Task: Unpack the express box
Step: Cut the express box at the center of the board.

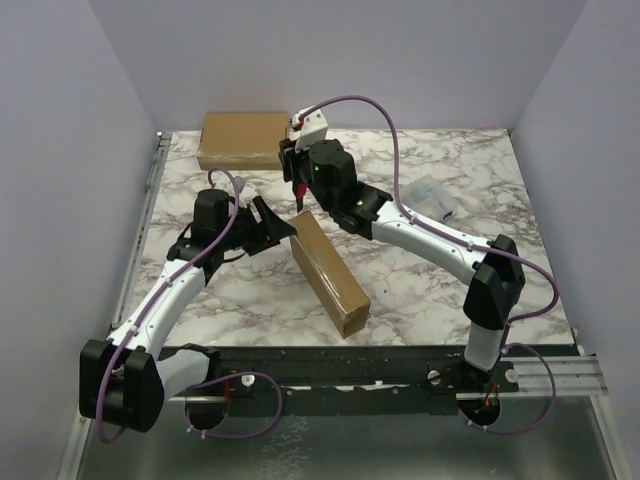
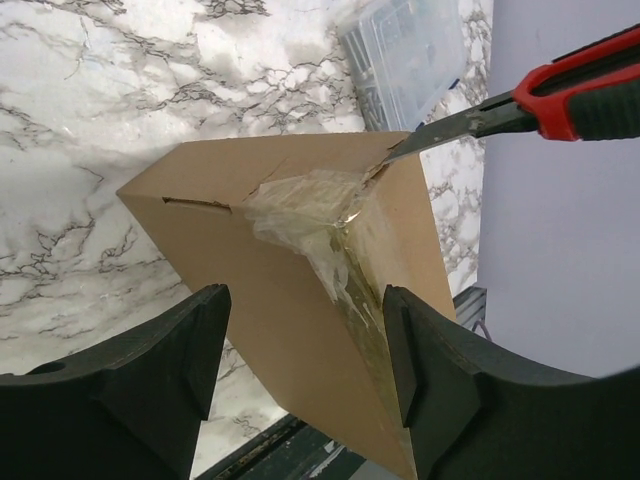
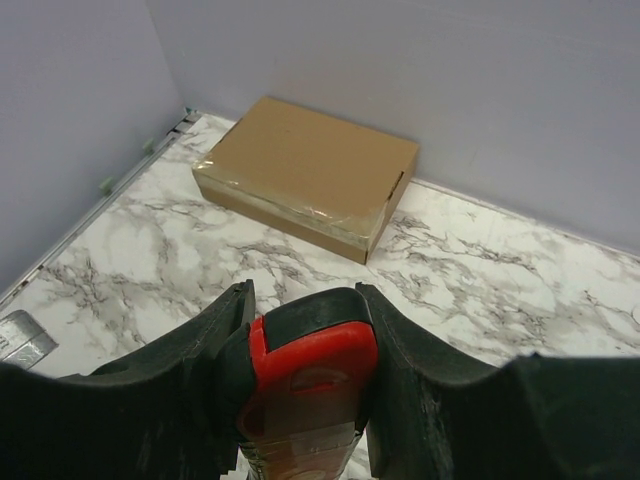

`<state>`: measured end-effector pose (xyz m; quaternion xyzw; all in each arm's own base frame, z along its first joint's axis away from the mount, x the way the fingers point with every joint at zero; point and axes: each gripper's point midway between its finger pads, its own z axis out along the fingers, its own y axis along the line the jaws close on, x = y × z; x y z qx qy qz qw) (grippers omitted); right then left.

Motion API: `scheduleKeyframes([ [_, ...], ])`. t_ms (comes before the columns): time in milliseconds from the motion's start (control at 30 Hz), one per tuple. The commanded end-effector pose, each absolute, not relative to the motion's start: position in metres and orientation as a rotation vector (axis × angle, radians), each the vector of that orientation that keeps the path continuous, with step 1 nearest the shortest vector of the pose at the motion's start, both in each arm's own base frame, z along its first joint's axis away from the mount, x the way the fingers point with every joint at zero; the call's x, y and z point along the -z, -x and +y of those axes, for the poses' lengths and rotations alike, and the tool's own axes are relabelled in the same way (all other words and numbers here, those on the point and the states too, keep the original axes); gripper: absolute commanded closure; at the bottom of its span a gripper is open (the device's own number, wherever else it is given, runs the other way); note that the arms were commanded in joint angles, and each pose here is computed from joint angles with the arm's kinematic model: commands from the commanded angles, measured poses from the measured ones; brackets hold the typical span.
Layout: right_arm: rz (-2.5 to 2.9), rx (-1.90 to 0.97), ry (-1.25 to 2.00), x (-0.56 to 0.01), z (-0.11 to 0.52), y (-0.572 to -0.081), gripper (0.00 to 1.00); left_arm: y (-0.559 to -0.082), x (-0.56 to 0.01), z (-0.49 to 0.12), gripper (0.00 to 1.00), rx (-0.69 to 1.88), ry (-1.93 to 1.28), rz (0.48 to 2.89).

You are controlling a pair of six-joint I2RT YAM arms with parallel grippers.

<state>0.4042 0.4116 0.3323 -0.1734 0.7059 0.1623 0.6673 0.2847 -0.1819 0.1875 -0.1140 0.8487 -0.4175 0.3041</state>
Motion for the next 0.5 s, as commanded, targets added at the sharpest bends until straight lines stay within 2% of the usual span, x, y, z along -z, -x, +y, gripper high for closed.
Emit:
scheduleKeyframes([
  [0, 1.545, -0.362, 0.35, -0.351, 0.413, -0.404, 1.0, -0.285, -0.18, -0.184, 0.32, 1.111, 0.303, 2.255],
  [467, 1.536, -0.31, 0.329, -0.356, 0.399, -0.401, 1.0, -0.284, -0.175, -0.186, 0.33, 1.115, 0.312, 2.261],
])
